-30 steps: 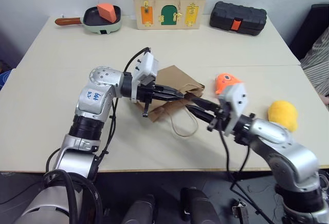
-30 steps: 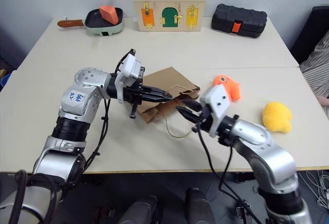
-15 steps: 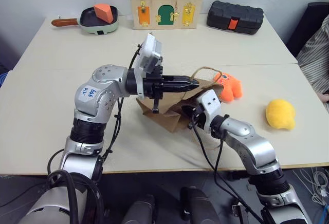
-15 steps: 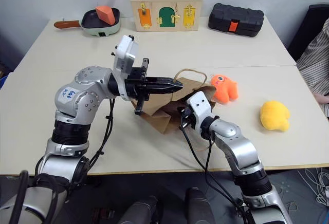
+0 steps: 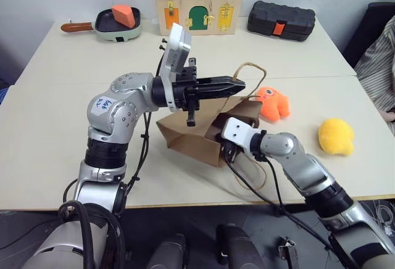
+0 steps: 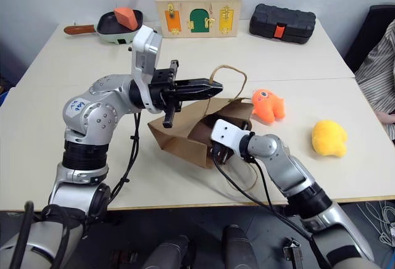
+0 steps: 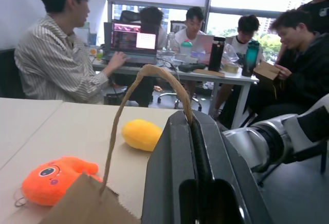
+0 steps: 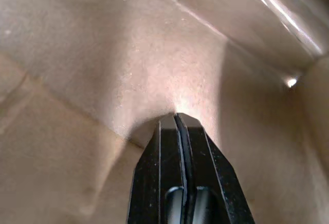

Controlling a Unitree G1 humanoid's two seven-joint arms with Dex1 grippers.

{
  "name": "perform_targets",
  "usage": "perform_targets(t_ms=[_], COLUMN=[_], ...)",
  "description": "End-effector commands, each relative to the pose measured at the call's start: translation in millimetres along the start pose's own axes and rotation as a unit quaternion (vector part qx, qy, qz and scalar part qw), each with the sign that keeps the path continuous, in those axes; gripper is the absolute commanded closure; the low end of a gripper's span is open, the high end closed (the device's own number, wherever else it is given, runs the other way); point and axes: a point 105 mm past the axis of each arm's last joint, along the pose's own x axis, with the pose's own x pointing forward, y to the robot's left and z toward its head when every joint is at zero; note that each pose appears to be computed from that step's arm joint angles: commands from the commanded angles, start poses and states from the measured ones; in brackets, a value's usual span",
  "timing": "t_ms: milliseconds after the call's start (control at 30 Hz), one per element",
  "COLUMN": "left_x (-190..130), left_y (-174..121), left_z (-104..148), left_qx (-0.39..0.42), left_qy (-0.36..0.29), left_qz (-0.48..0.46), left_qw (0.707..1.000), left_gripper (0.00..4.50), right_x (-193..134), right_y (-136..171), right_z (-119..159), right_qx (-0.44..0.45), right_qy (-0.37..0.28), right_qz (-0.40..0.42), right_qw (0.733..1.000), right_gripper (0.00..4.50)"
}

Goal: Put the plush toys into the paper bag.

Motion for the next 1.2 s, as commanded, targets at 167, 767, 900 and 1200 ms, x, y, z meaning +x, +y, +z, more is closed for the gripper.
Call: perform_targets(t_ms=[167, 767, 900, 1200], left_x=[6.9, 0.6, 0.0, 2.8], left_y=[-14.1, 7.8, 14.0, 12.4], left_z=[-3.0, 19.8, 31.8, 18.5], left_qx=[0.033, 0.066, 0.064, 0.063], left_qy=[0.0, -0.029, -0.047, -0.033], left_qz=[-0.028, 0.013, 0.03, 0.022], left_qw=[0.999, 0.997, 0.996, 0.997], left_gripper=[4.5, 4.5, 4.5, 4.5], right_x=[14.3, 31.1, 36.8, 49.7], right_y=[-16.5, 20.0, 20.0, 22.0], right_z=[50.3, 49.3, 46.8, 73.7], right_qx=[0.168, 0.146, 0.186, -0.063], right_qy=[-0.122, -0.096, -0.107, -0.097], right_qz=[0.029, 0.111, 0.1, 0.109], right_qw=[0.978, 0.978, 0.972, 0.987], right_gripper=[4.48, 4.48, 4.48, 4.48])
